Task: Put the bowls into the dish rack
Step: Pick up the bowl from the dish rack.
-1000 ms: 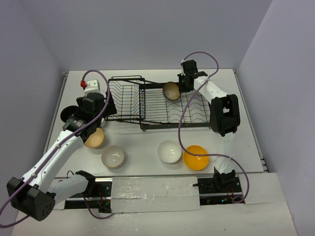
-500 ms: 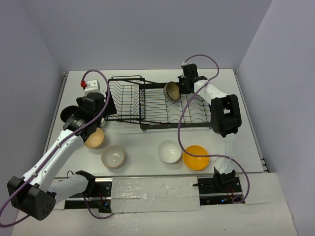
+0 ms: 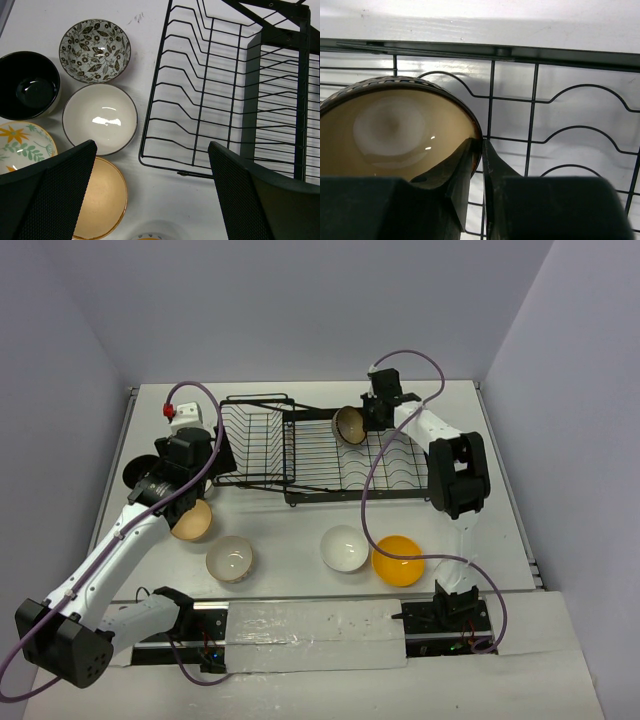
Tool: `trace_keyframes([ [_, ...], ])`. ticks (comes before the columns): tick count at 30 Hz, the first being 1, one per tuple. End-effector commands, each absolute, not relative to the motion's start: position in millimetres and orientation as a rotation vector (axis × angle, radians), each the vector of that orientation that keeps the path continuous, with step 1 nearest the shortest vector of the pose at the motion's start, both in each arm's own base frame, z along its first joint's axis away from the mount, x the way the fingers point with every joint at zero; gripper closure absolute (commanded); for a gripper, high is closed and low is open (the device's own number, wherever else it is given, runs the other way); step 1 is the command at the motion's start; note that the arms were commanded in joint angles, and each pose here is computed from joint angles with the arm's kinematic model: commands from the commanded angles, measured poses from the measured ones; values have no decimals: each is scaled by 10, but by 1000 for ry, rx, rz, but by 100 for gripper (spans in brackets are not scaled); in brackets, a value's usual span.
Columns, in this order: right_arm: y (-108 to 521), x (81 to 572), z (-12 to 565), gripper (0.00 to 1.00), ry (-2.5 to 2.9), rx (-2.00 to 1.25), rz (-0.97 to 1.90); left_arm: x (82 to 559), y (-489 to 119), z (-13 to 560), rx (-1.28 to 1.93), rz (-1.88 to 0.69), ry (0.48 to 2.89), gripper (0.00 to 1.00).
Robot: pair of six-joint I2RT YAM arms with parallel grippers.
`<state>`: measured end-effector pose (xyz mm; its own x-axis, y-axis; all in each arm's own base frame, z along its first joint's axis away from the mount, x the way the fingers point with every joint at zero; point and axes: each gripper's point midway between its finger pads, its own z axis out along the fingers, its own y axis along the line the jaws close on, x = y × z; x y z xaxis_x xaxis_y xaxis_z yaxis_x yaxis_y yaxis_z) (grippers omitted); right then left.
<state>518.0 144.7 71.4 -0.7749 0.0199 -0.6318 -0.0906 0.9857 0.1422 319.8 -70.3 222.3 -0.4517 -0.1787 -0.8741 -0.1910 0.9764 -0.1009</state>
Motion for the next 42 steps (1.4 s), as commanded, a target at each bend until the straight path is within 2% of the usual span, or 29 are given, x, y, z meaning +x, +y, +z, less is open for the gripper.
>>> trace_keyframes([
  [1, 1605, 5155, 900, 79, 2440, -81, 262, 3228, -720, 2267, -253, -1, 2038, 1],
  [6, 1638, 5164, 996, 71, 2427, -83, 266, 3235, -715, 2263, -255, 0, 2039, 1],
  [14, 1705, 5195, 1184, 65, 2405, -94, 280, 3233, -719, 2267, -254, -4, 2039, 1],
  [17, 1729, 5209, 1335, 60, 2386, -94, 287, 3232, -714, 2272, -256, -4, 2037, 1],
  [27, 2038, 5308, 2151, 54, 2264, -113, 322, 3231, -718, 2274, -254, -10, 2038, 1],
  [29, 2171, 5309, 2067, 53, 2291, -144, 320, 3229, -720, 2290, -254, -13, 2034, 1],
  [30, 2294, 5328, 2200, 53, 2261, -162, 334, 3224, -716, 2293, -256, -13, 2032, 1],
  [34, 2633, 5312, 1982, 52, 2296, -232, 351, 3214, -711, 2299, -258, -16, 2028, 1],
  [42, 2782, 5237, 1606, 52, 2362, -269, 338, 3216, -732, 2294, -252, -27, 2032, 1],
])
